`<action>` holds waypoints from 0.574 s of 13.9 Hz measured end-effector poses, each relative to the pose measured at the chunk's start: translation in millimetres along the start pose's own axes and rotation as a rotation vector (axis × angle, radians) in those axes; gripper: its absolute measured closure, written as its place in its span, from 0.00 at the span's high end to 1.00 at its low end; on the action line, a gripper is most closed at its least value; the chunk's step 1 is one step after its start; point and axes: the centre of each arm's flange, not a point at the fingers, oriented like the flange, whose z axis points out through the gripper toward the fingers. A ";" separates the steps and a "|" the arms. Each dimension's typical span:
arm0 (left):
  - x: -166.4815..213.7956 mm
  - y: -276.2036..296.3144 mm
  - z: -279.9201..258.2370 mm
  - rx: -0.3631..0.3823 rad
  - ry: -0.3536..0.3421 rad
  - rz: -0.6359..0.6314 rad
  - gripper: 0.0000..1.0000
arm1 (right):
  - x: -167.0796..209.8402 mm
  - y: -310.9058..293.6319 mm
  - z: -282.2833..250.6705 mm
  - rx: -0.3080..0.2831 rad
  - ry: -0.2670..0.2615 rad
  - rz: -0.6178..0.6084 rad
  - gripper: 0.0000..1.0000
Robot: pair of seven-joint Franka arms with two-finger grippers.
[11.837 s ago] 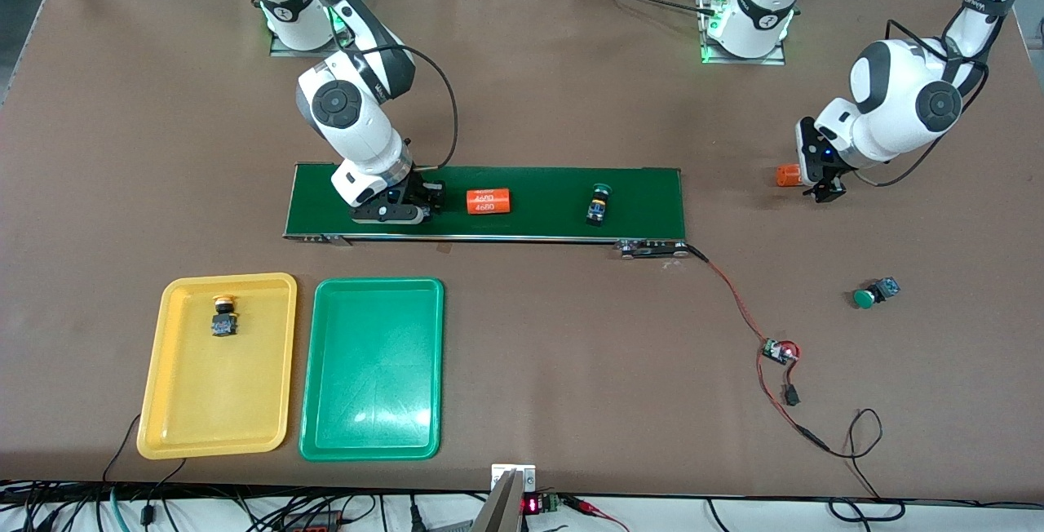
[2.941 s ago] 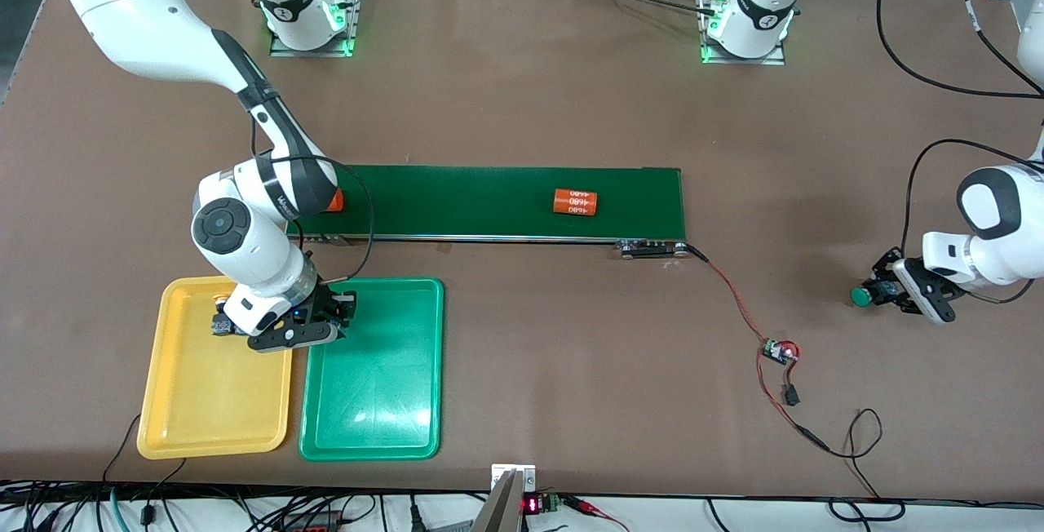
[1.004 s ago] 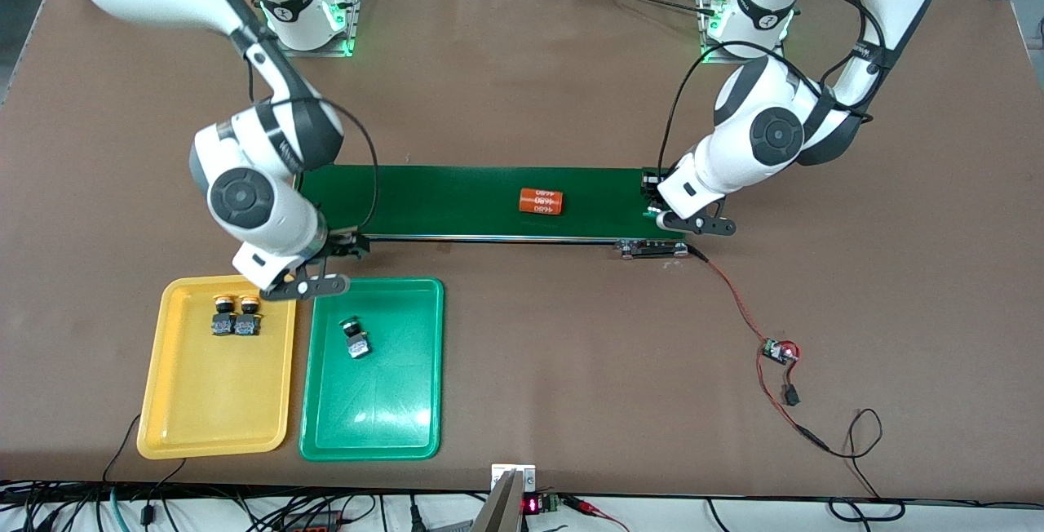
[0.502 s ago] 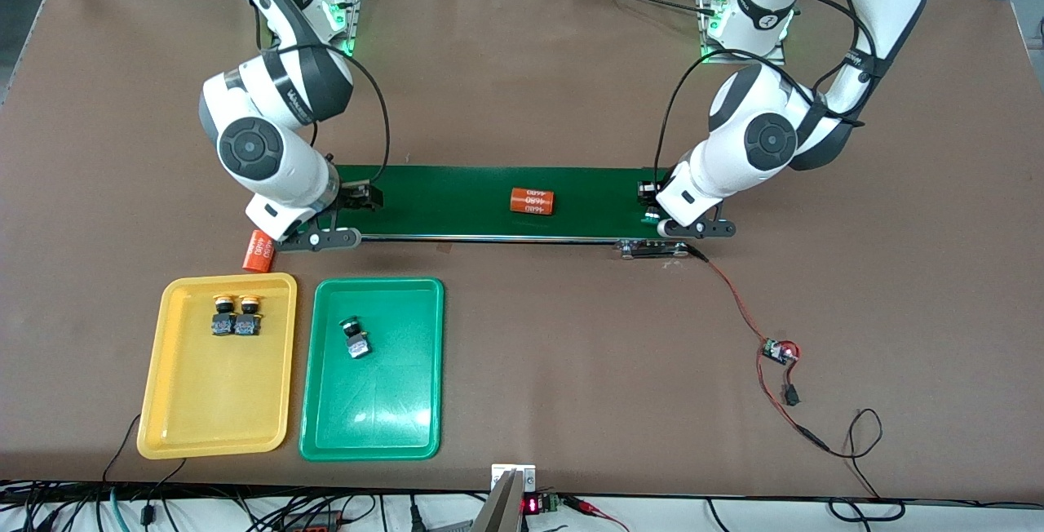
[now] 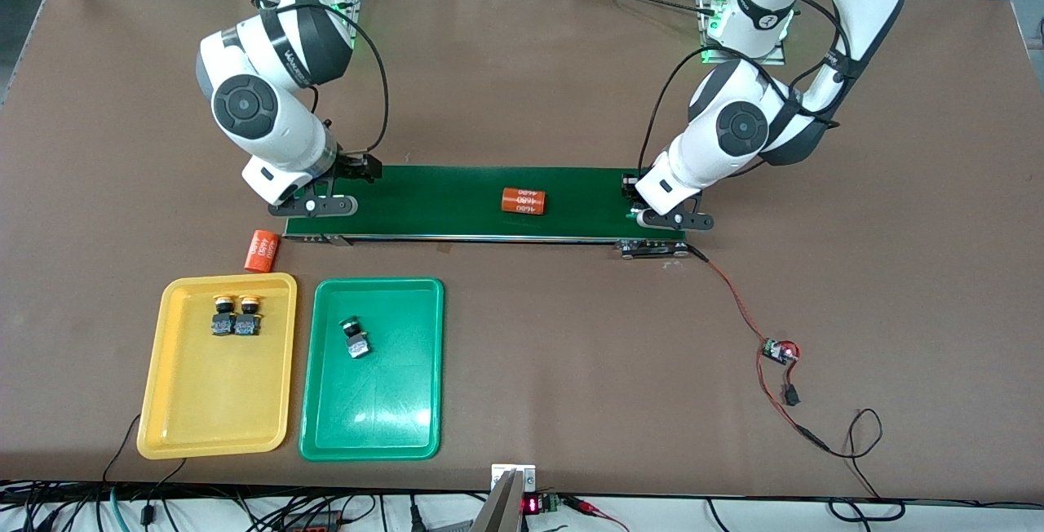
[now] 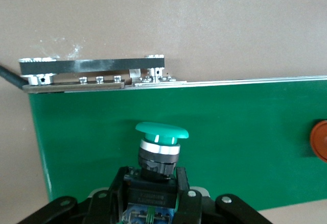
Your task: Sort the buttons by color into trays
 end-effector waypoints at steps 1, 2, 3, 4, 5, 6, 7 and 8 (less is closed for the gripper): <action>-2.6 -0.5 3.9 -0.001 0.005 0.003 0.41 | -4.1 0.4 -0.3 -0.001 -0.001 0.003 1.00; -4.2 -0.5 5.9 -0.001 0.006 0.005 0.41 | -6.0 0.7 -2.1 -0.002 0.002 0.004 1.00; -4.6 -0.3 6.4 -0.002 0.007 0.006 0.41 | -6.2 0.8 -5.2 -0.001 0.009 0.005 1.00; -4.4 -0.1 6.3 -0.003 0.010 0.006 0.41 | -5.2 1.2 -9.2 0.001 0.018 0.007 1.00; -4.5 -0.2 6.4 -0.004 0.010 0.004 0.41 | -3.0 1.6 -14.4 0.005 0.028 0.010 1.00; -4.9 -0.4 7.3 -0.003 0.008 0.002 0.41 | 0.2 2.2 -21.8 0.012 0.043 0.013 1.00; -5.5 -0.6 8.6 -0.003 0.005 0.001 0.46 | 4.2 2.6 -30.7 0.020 0.060 0.016 1.00; -5.8 -0.6 9.1 -0.002 0.004 0.001 0.54 | 9.0 3.3 -40.5 0.029 0.078 0.019 1.00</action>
